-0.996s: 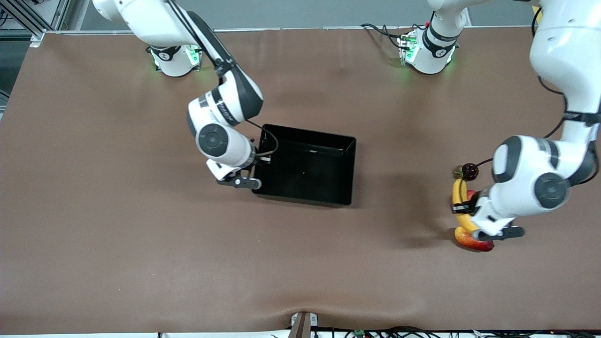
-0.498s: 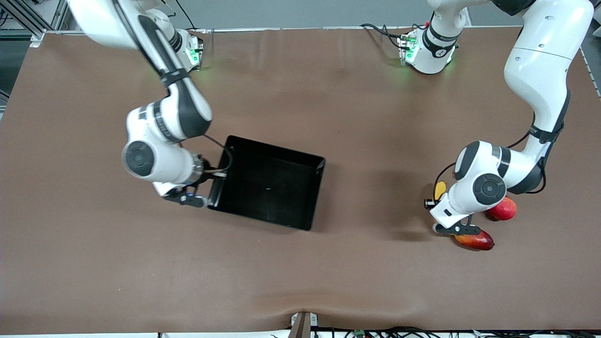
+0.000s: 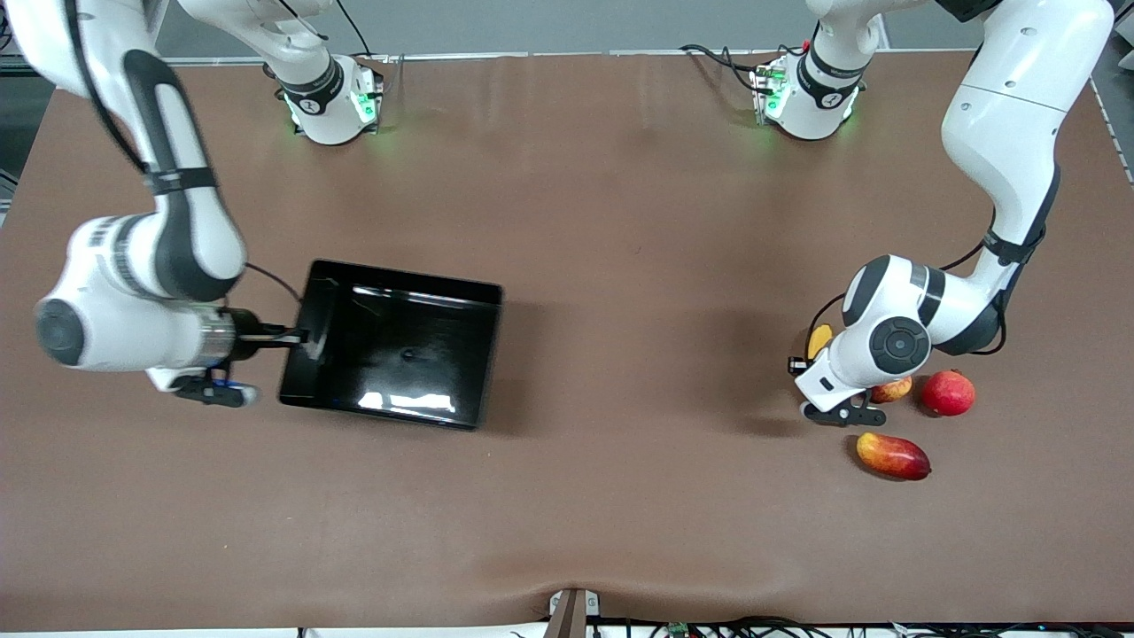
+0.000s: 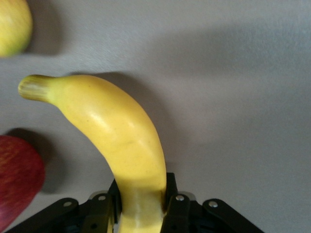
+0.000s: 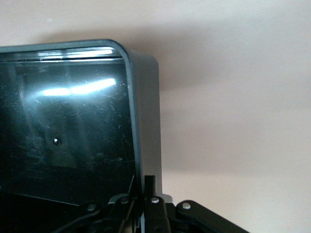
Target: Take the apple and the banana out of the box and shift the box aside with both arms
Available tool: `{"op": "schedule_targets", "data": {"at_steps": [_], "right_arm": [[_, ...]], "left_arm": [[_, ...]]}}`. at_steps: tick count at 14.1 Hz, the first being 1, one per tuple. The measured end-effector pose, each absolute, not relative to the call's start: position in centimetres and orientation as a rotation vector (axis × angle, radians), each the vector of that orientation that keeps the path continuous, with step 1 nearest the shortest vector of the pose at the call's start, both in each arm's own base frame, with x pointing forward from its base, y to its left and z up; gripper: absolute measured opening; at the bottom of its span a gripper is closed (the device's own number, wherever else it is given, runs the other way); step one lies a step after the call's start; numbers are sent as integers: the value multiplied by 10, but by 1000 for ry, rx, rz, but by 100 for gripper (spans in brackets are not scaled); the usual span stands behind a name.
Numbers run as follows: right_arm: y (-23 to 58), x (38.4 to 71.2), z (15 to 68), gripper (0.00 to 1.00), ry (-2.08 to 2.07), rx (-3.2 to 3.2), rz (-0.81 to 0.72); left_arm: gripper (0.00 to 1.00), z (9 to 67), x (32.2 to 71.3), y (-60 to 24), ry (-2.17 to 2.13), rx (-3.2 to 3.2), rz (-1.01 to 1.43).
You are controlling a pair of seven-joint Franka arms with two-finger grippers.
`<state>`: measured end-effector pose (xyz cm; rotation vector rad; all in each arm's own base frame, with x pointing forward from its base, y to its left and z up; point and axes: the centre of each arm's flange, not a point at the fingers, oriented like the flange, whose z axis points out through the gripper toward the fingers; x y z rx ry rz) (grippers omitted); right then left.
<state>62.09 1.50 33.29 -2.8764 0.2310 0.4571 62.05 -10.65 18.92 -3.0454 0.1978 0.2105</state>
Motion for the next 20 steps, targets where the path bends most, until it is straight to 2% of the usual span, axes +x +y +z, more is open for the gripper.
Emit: {"op": "schedule_targets", "data": {"at_steps": [5,6,9,12,15,17,19,20], "right_arm": [[-135,599,319,6,158,-2841,411],[-157,593,316,6,160,-2849,416],[-204,577,302,6,218,-2853,434],[-243,562,271,6,258,-2832,446],[-260,555,236,6,233,-2821,451],[-261,556,234,10,220,-2818,449],[-260,558,235,26,184,-2820,436],[-260,561,240,38,150,-2821,424]], "left_arm": [[37,184,613,-107,215,-3062,157],[41,185,614,-105,215,-3062,148],[70,205,626,-94,184,-3065,74],[99,279,643,-88,150,-3020,-15],[100,400,656,-84,65,-2961,-75],[100,482,652,-76,-5,-2920,-98],[100,544,636,-77,-50,-2909,-125],[100,568,624,-81,-71,-2928,-131]]}}
